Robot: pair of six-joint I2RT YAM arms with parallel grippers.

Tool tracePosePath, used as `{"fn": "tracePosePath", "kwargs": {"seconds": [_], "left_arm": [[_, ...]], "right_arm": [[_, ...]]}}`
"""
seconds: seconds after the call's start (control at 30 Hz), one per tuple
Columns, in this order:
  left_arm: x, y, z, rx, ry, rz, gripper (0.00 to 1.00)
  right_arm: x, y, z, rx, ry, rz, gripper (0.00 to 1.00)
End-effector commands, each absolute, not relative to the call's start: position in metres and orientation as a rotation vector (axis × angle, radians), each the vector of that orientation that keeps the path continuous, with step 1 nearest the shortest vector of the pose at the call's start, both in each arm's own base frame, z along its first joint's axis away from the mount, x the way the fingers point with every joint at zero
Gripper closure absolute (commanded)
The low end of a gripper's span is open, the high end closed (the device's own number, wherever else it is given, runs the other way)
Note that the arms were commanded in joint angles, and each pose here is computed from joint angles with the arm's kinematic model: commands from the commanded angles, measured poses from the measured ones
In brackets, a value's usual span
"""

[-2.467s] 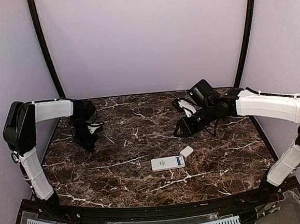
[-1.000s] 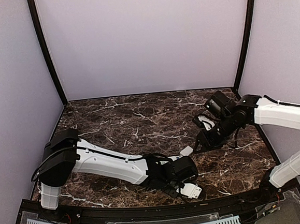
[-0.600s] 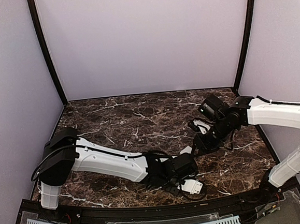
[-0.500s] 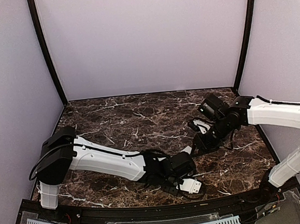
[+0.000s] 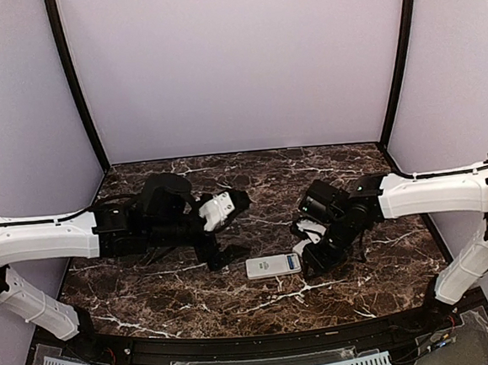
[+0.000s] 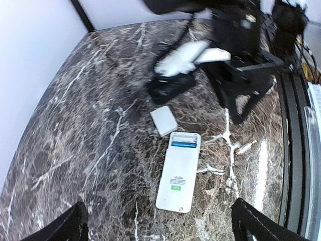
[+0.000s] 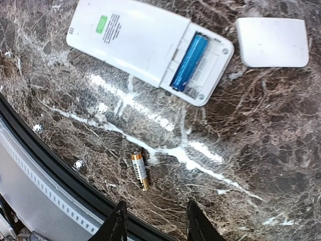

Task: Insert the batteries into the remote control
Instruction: Pick up the battery at the center of the board.

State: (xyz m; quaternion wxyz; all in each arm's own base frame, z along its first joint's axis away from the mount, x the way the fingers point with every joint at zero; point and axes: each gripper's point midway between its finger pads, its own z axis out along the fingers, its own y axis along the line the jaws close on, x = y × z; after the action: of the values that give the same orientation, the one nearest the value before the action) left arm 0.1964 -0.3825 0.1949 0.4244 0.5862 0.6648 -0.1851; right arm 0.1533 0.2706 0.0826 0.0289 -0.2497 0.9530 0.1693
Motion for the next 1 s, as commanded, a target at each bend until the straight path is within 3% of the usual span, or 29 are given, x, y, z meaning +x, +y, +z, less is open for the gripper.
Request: {"fn": "tracePosePath", "kwargs": {"seconds": [0.0, 0.27, 0.63, 0.97], "left_arm": [[0.22, -0.347, 0.218, 1.049, 1.798, -0.627, 0.01], [0.256, -0.304, 0.184, 0.799, 2.045, -0.482, 0.01], [0.258, -0.304, 0.167, 0.813, 2.063, -0.472, 0.01], [0.256, -0.303, 0.161, 0.83, 2.059, -0.47, 0.01]], "right_arm": [[0.142, 0.28, 0.068, -0.819, 2.956, 0.465, 0.63], [0.132, 0.294, 0.045, -0.986, 2.99, 0.203, 0.63], [0.126, 0.299, 0.024, -1.105, 3.014, -0.011, 0.69], [0.123, 0.303, 0.012, -1.16, 3.024, -0.111, 0.91]]}}
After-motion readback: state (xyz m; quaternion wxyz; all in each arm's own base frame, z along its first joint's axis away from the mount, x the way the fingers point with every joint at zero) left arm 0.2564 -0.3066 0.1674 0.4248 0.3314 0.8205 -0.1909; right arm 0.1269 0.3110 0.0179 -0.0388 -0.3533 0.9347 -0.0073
